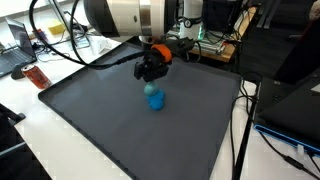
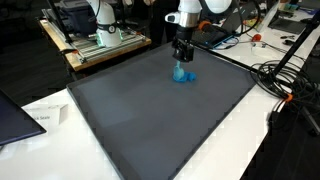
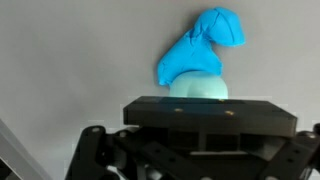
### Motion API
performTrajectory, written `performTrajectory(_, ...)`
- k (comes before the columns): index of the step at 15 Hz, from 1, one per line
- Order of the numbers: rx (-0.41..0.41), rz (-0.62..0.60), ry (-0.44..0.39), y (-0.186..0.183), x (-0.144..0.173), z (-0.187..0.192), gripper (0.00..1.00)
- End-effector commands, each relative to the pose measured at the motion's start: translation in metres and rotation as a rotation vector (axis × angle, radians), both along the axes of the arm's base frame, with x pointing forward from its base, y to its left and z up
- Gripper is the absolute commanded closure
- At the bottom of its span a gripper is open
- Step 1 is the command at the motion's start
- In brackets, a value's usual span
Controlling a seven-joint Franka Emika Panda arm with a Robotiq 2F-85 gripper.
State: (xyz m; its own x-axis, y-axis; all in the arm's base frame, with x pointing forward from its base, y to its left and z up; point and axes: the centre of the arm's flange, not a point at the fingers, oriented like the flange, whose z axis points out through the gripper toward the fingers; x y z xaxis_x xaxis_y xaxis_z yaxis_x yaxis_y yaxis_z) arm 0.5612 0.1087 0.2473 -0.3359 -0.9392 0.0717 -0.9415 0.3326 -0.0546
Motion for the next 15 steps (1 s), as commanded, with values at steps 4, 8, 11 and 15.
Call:
performTrajectory(4, 0.002, 0.056, -0.013, 0.028, 0.010, 0.034, 0.63)
performTrajectory(8, 0.004, 0.071, -0.029, 0.033, 0.010, 0.042, 0.63)
performTrajectory(11, 0.007, 0.080, -0.039, 0.033, 0.010, 0.047, 0.63)
performTrajectory(15, 0.008, 0.089, -0.053, 0.033, 0.008, 0.059, 0.63)
